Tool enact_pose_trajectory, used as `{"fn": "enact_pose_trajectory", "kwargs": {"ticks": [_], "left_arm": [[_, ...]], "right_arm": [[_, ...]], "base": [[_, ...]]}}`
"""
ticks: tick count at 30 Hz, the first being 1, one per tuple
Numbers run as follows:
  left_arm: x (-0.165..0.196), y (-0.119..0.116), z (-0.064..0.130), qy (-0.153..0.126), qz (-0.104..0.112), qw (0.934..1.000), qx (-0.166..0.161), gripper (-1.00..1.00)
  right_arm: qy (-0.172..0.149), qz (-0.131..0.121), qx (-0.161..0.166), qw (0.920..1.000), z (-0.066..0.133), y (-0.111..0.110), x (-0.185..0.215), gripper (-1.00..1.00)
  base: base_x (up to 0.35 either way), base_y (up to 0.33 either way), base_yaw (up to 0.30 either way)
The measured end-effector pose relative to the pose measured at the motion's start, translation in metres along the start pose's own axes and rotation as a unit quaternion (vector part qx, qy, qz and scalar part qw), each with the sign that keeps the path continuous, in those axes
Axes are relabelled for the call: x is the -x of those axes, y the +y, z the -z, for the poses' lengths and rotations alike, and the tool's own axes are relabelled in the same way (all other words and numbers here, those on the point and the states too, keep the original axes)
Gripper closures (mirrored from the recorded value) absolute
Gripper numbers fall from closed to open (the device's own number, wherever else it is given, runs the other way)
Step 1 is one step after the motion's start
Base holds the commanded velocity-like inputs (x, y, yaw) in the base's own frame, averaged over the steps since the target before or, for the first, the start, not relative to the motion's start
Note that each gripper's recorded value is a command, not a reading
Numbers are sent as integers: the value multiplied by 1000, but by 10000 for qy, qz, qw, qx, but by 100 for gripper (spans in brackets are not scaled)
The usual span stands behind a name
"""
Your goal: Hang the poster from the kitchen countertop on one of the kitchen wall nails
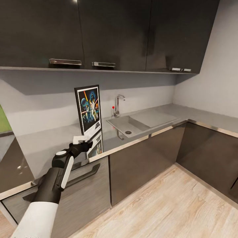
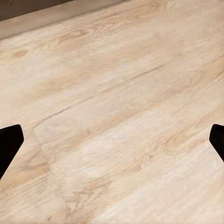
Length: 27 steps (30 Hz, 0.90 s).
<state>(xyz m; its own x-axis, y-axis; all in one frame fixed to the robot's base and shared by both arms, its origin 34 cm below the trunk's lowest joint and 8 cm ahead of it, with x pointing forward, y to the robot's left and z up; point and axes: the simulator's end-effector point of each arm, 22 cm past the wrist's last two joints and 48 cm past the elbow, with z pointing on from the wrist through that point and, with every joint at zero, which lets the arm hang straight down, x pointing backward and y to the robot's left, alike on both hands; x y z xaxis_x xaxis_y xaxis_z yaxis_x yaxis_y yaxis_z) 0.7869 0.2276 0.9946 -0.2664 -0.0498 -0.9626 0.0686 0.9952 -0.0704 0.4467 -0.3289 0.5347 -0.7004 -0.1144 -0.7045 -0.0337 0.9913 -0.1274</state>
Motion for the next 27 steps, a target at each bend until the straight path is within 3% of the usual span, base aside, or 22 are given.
{"fn": "enact_pose_trajectory", "kwargs": {"ticks": [15, 19, 27], "left_arm": [[13, 2, -9, -53, -46, 10000, -14, -100], [41, 4, -16, -187, -81, 9998, -2, -100], [51, 14, -28, -125, -121, 9998, 69, -100]], "right_arm": [[14, 18, 20, 10000, 0, 2, -1, -100], [11, 16, 22, 10000, 0, 2, -1, -100], [11, 16, 23, 10000, 0, 2, -1, -100]], "base": [[0, 0, 0], [0, 0, 0], [0, 0, 0]]}}
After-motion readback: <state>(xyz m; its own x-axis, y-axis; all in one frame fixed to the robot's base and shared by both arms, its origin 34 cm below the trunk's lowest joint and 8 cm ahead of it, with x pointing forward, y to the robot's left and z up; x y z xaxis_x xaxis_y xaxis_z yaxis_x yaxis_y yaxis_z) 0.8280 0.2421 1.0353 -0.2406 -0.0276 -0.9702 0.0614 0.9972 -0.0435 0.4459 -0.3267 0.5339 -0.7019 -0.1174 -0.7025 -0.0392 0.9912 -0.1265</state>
